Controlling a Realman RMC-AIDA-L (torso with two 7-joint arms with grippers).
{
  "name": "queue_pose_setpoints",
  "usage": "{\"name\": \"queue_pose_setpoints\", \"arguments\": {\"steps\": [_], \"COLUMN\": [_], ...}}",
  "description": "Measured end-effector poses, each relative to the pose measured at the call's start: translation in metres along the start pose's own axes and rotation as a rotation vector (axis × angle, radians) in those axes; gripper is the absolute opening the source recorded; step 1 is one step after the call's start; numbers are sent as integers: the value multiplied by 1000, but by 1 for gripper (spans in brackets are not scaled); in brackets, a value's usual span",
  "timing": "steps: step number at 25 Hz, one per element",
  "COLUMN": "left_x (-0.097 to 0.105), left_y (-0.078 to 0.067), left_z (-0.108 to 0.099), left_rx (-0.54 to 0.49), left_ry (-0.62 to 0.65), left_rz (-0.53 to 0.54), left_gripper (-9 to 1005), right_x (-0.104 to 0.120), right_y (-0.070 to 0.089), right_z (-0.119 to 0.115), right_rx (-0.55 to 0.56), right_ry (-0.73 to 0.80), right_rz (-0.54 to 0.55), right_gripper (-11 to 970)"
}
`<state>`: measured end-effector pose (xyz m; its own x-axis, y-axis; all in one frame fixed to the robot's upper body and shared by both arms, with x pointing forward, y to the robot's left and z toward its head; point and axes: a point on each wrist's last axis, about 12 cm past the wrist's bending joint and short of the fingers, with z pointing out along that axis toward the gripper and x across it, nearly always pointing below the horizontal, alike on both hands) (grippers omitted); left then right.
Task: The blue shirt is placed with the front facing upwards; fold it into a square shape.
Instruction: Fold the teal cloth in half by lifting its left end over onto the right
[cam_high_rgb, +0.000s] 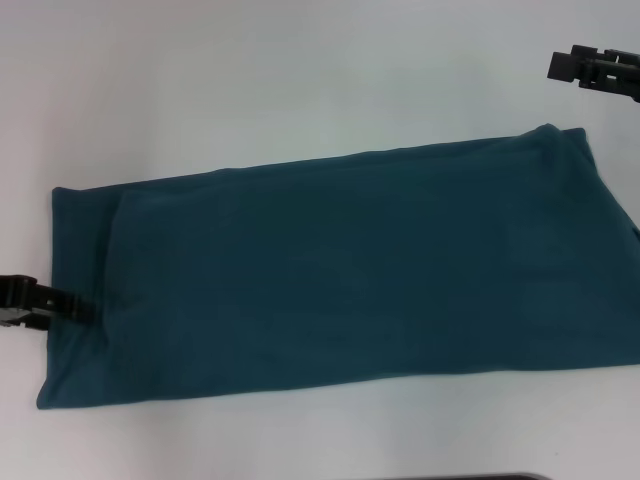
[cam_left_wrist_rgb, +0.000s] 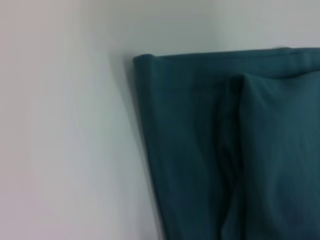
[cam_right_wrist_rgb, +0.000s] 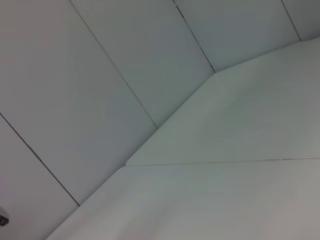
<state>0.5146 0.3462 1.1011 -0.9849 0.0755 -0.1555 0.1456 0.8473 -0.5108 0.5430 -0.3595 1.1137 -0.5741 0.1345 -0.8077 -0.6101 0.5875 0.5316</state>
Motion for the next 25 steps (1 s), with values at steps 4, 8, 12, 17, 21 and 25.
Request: {"name": "queue_pose_setpoints", "arguments": {"steps": [4, 8, 12, 17, 21, 25], "left_x": [-1, -2, -5, -10, -13, -16], "left_y": [-2, -6, -10, -15, -18, -18], "left_z": [1, 5, 7, 7, 7, 3], "left_rx": [4, 3, 11, 22, 22, 11], "left_ry": [9, 30, 35, 33, 34, 31], "left_rz": [8, 25, 37, 56, 69, 75], "left_gripper": [741, 742, 742, 742, 741, 739], "right_x": [0, 0, 0, -1, -1, -1], "right_y": [0, 0, 0, 0, 0, 0], "right_z": [0, 0, -1, -1, -1, -1], "right_rx": [0, 0, 1, -1, -4, -4], "right_ry": [0, 0, 0, 1, 1, 0], "right_rz": [0, 0, -1, -2, -2, -2], "right_gripper": [858, 858, 858, 858, 858, 858]}}
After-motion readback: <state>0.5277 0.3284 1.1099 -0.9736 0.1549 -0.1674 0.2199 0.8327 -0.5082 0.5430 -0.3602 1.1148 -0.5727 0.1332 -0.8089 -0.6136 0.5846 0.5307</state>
